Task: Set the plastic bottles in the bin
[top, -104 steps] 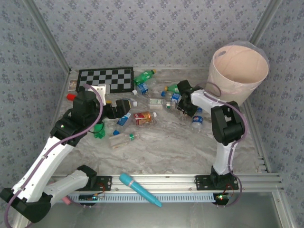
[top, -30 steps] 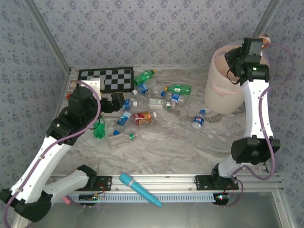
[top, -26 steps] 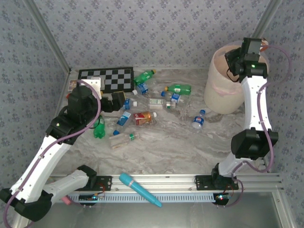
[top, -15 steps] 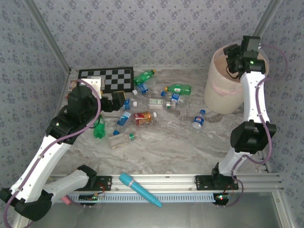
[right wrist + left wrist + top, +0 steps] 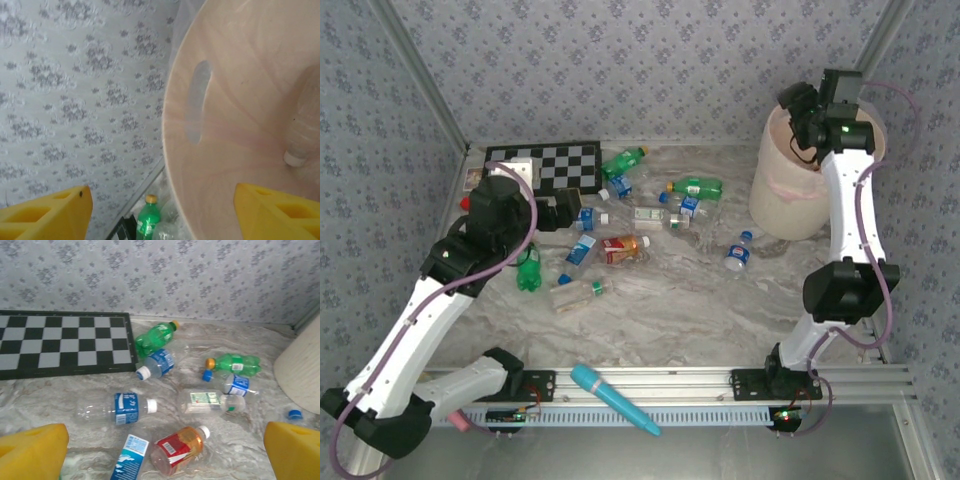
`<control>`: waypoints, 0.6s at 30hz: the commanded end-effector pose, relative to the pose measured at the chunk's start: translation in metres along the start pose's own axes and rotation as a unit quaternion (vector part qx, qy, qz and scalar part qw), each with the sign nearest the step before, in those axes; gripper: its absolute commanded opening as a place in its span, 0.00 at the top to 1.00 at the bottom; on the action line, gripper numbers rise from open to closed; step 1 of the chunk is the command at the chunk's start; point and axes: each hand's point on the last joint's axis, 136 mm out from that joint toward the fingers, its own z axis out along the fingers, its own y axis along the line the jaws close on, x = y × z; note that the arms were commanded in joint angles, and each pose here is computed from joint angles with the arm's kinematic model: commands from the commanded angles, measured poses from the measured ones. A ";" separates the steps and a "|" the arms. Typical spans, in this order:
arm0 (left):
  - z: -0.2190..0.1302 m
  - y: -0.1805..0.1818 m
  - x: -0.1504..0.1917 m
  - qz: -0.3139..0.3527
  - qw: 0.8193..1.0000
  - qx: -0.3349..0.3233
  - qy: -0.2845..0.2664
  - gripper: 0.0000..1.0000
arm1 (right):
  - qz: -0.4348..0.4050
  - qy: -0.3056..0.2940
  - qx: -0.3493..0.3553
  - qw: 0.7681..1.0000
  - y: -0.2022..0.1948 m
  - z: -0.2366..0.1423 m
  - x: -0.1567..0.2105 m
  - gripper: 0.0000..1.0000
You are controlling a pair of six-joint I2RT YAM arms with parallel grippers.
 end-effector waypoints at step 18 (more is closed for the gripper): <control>-0.010 0.042 0.010 -0.053 0.995 -0.079 0.022 0.00 | -0.335 0.142 -0.056 0.930 0.069 -0.013 0.165 0.00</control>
